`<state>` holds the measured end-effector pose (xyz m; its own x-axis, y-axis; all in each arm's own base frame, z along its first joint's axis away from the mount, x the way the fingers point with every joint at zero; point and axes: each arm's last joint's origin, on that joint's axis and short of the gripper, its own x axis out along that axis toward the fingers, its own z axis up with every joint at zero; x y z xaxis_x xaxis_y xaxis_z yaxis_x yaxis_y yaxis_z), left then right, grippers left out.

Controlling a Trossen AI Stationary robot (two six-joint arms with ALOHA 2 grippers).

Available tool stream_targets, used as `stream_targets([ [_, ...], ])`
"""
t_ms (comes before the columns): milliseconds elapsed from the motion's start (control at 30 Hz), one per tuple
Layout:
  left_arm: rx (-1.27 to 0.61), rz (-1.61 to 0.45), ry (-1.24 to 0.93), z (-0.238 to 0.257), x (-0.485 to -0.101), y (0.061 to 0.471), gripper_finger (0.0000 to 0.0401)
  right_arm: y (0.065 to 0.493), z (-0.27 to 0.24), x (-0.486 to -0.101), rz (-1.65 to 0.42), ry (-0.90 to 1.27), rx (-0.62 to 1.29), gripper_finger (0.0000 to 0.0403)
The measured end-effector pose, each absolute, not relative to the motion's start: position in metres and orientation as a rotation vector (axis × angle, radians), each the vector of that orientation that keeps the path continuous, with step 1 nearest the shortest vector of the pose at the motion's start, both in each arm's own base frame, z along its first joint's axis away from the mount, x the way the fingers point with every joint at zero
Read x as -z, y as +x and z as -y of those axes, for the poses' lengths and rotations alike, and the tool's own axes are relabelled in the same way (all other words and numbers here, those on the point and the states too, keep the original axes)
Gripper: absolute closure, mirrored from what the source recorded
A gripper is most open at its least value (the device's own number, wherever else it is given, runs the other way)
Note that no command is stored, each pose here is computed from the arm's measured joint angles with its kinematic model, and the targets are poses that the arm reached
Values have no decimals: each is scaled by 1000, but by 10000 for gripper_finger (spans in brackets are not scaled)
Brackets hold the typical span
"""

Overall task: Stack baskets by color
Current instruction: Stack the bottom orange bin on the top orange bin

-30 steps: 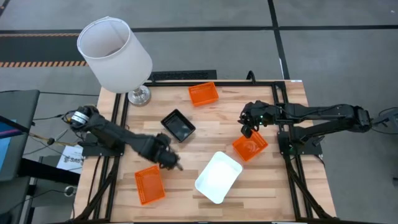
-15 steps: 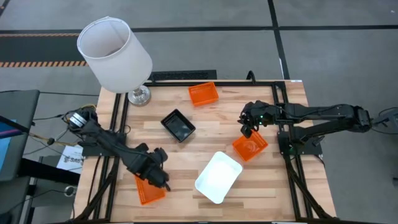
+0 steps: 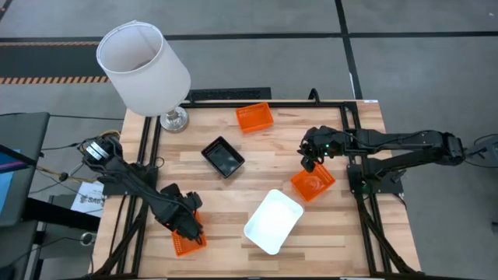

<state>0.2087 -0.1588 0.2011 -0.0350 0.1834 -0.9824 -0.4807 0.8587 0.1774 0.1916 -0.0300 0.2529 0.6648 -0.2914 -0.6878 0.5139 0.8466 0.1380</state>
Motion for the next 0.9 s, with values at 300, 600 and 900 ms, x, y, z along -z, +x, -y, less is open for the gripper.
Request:
stream_targets([
  [300, -483, -1558, -321, 154, -172, 205, 217, 192, 30, -253, -709, 338, 465, 278],
  [600, -526, -1531, -445, 152, -173, 213, 389, 192, 30, -253, -707, 338, 465, 278],
  [900, -777, -1315, -717, 141, -196, 220, 401, 192, 30, -254, -699, 339, 464, 278],
])
